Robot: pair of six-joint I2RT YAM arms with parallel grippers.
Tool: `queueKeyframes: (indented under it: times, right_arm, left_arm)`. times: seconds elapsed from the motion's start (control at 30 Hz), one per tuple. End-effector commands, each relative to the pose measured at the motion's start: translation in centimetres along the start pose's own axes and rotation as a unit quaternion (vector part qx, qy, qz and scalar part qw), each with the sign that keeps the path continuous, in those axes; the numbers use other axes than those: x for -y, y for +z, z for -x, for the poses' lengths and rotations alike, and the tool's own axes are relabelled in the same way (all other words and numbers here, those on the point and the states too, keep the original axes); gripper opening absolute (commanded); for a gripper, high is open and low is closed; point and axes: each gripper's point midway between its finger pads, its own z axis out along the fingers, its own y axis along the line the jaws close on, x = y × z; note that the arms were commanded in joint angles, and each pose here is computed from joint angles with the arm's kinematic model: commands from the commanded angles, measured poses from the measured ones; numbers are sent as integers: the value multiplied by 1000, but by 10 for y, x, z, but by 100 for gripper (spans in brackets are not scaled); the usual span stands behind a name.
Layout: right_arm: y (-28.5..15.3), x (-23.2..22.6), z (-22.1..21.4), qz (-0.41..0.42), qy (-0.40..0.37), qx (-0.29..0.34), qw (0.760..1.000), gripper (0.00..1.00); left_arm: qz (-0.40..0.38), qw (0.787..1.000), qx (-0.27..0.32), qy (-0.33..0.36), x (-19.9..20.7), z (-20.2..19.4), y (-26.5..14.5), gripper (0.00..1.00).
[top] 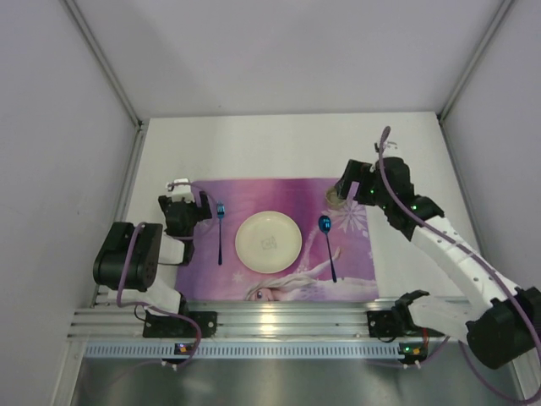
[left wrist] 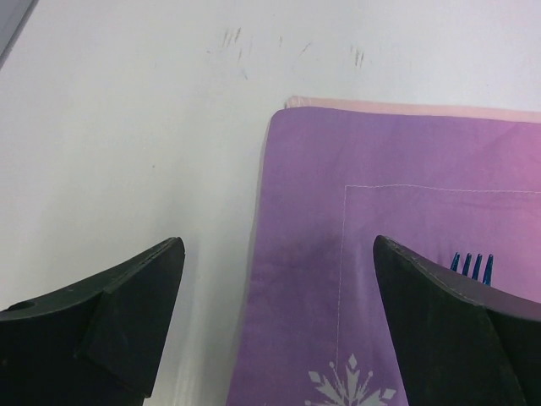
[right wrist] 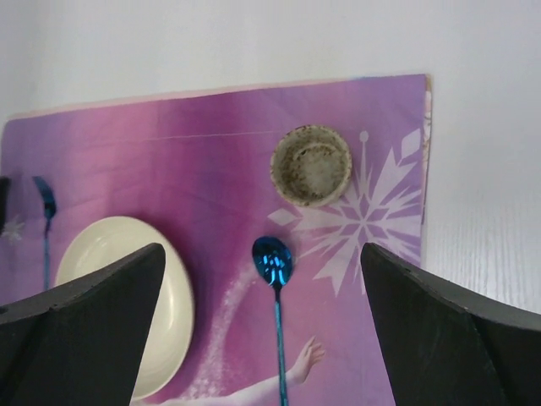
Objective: Set the dinner table for one person
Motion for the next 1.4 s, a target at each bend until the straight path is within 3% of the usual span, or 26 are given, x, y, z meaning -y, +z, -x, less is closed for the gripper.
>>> queueKeyframes:
  times: [0.0,0.07,0.1,0.13,0.2,0.5,0.57,0.9,0.93,1.0,1.13,1.37]
  right_arm:
    - [37,24,17,-41,-65,47,996,100]
    - [54,53,18,-104,-63,67,990,100]
    - [55,87,12,-179,-94,80,976,100]
    - [58,90,35,-190,-103,144,966,100]
    - [65,119,26,-220,-183,127,950,100]
    - [119,162,10,-175,-242,104,949,100]
    - [117,157,19,-149,-235,140,950,100]
    - [104,161,17,-154,-228,166,947,100]
    - [94,156,32,-153,-221,207,941,100]
    - [78,167,21,-166,-198,233,937,100]
    - [64,160,12,-93,-205,287,931,100]
    - [65,151,7,-69,-229,281,929,100]
  left_arm:
    - [0,998,63,-10,1,38,5,99]
    - [0,998,62,-10,1,37,5,99]
    - [0,998,62,-10,1,37,5,99]
    - [1,998,62,-10,0,37,5,99]
    - [0,998,63,-10,1,38,5,99]
    - [0,998,62,-10,1,37,5,99]
    - [0,998,63,-10,1,38,5,99]
    - [0,998,62,-10,1,37,5,99]
    - [0,998,62,-10,1,37,5,99]
    - [0,998,63,-10,1,38,5,99]
    - [0,998,64,-10,1,38,5,99]
    - [2,998,62,-10,0,37,5,99]
